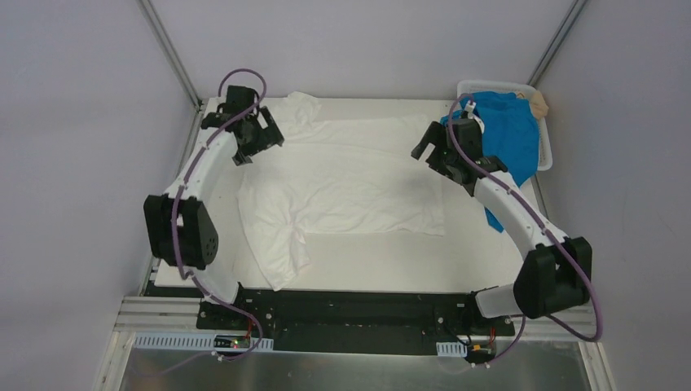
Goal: Fold and stack the t-shirts
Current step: Flatten out the tshirt
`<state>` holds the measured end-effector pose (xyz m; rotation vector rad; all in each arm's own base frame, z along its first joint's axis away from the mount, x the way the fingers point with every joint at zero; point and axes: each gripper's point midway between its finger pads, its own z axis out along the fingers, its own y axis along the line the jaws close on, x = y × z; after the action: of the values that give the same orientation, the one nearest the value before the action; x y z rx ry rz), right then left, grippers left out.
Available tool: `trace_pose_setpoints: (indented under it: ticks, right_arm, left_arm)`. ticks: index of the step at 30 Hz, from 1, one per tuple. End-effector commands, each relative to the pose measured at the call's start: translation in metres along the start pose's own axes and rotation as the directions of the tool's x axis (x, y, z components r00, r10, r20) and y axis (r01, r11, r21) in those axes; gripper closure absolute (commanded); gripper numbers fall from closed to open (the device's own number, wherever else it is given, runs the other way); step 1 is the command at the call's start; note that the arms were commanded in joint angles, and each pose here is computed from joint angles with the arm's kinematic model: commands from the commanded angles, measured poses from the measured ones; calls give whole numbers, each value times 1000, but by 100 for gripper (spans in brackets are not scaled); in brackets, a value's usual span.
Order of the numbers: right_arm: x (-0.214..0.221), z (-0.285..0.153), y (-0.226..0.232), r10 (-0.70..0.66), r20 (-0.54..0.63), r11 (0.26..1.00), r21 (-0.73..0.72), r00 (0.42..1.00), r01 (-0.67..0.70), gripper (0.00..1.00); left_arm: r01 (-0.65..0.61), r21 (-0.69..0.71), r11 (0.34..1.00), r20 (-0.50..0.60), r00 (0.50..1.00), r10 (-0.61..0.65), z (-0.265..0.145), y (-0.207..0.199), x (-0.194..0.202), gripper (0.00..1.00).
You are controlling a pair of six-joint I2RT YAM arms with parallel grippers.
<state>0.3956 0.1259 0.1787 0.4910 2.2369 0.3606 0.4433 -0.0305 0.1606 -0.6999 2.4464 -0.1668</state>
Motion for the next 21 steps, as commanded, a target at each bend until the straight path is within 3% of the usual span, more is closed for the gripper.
trace_pose_setpoints:
  ticks: [1, 9, 15, 21]
  right_arm:
    - [45, -19, -25, 62, -77, 998, 13, 995, -61, 1]
    - [106, -31, -52, 92, -221, 996, 35, 971, -87, 1]
    - [147, -10, -65, 117, -312, 993, 62, 943, -103, 1]
    - [167, 8, -100, 141, -323, 973, 217, 936, -72, 1]
  left_arm:
    - [-63, -66, 996, -25, 998, 61, -38, 3, 89, 0]
    - [-97, -82, 992, -248, 966, 74, -45, 43, 220, 0]
    - [-25, -139, 990, -224, 975, -7, -42, 80, 248, 0]
    - [-3, -205, 979, -212, 976, -41, -32, 99, 256, 0]
